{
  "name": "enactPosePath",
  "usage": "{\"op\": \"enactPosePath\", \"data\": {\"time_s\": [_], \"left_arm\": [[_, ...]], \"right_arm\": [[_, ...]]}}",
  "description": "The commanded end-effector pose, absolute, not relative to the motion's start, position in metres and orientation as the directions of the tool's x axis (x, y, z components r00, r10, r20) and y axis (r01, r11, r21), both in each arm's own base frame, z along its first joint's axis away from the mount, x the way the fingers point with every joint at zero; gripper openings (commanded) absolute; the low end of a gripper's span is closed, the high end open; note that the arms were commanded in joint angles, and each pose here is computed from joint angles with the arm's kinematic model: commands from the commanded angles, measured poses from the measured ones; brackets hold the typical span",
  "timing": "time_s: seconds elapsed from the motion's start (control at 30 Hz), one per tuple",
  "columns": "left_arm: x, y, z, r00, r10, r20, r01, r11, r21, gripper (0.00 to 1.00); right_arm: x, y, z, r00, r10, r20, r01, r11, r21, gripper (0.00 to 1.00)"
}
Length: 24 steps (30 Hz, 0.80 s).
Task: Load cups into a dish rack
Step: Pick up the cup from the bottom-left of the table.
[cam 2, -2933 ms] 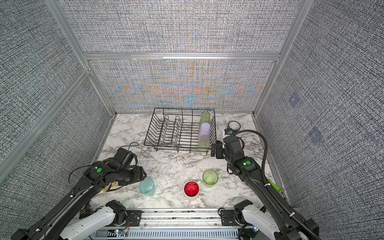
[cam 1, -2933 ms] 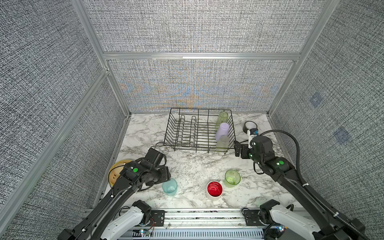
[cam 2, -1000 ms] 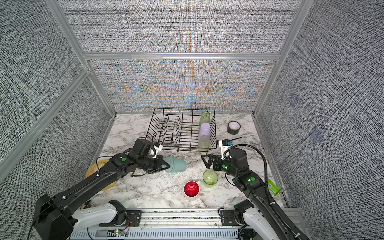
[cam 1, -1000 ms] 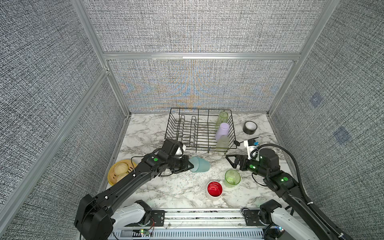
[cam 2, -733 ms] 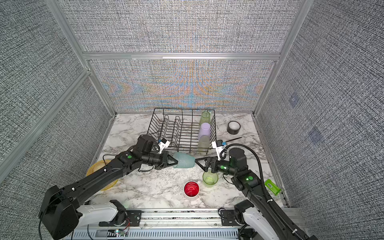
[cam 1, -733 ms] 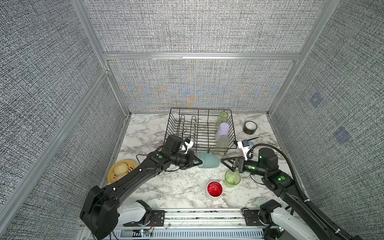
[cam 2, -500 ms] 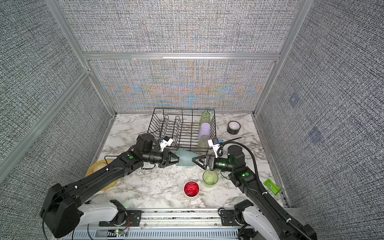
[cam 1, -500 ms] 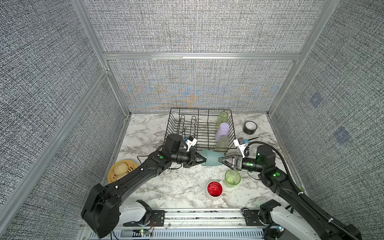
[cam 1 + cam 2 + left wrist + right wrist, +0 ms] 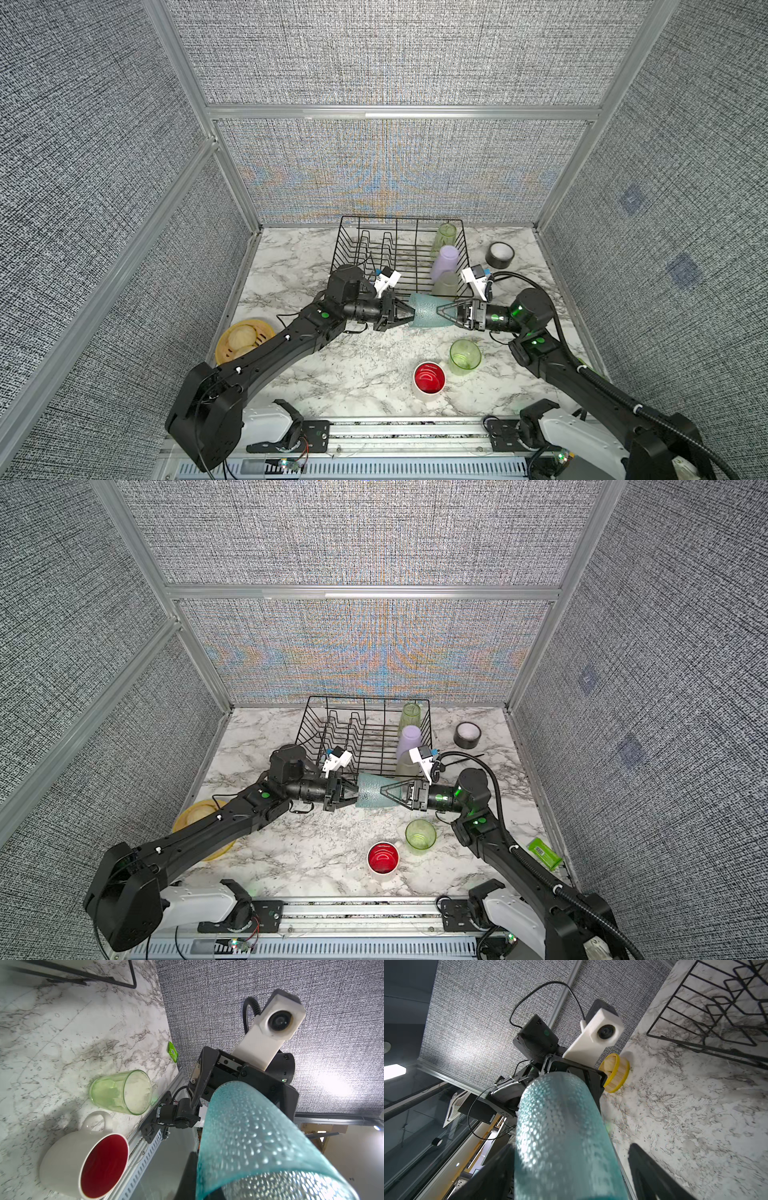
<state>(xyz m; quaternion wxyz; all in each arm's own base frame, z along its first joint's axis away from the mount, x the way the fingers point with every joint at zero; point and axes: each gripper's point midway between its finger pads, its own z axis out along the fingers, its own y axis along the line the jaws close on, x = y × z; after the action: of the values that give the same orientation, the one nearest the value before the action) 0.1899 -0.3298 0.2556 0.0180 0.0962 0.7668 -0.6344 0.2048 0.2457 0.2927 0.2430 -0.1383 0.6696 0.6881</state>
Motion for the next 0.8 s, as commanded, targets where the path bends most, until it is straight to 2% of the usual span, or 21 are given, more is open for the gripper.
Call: {"op": "enactPosePath", "data": {"time_s": [0.0,0.27,0.4,0.53,0.67,0.77], "left_arm": [[0.19,-0.332,0.265,-0.974,0.134,-0.183,0.201,0.134,-0.971,0.0],[0.197,-0.334,0.257,-0.978,0.103,-0.179,0.194,0.155,-0.969,0.02],[0.2,-0.334,0.253,-0.981,0.098,-0.17,0.185,0.167,-0.969,0.3],[0.204,-0.33,0.244,-0.984,0.083,-0.16,0.174,0.201,-0.964,0.37],[0.209,-0.316,0.228,-0.987,0.045,-0.155,0.161,0.288,-0.944,0.42],[0.215,-0.298,0.212,-0.988,-0.001,-0.157,0.146,0.374,-0.916,0.44]], "right_arm": [[0.197,0.247,0.314,-0.823,0.158,-0.545,-0.559,-0.06,0.827,0.81],[0.205,0.253,0.312,-0.835,0.179,-0.52,-0.537,-0.059,0.841,0.68],[0.211,0.255,0.31,-0.839,0.193,-0.509,-0.527,-0.049,0.849,0.62],[0.22,0.255,0.307,-0.84,0.217,-0.497,-0.513,-0.018,0.858,0.58],[0.231,0.255,0.3,-0.823,0.225,-0.521,-0.518,0.077,0.852,0.58],[0.241,0.251,0.286,-0.809,0.204,-0.552,-0.508,0.23,0.83,0.58]]}}
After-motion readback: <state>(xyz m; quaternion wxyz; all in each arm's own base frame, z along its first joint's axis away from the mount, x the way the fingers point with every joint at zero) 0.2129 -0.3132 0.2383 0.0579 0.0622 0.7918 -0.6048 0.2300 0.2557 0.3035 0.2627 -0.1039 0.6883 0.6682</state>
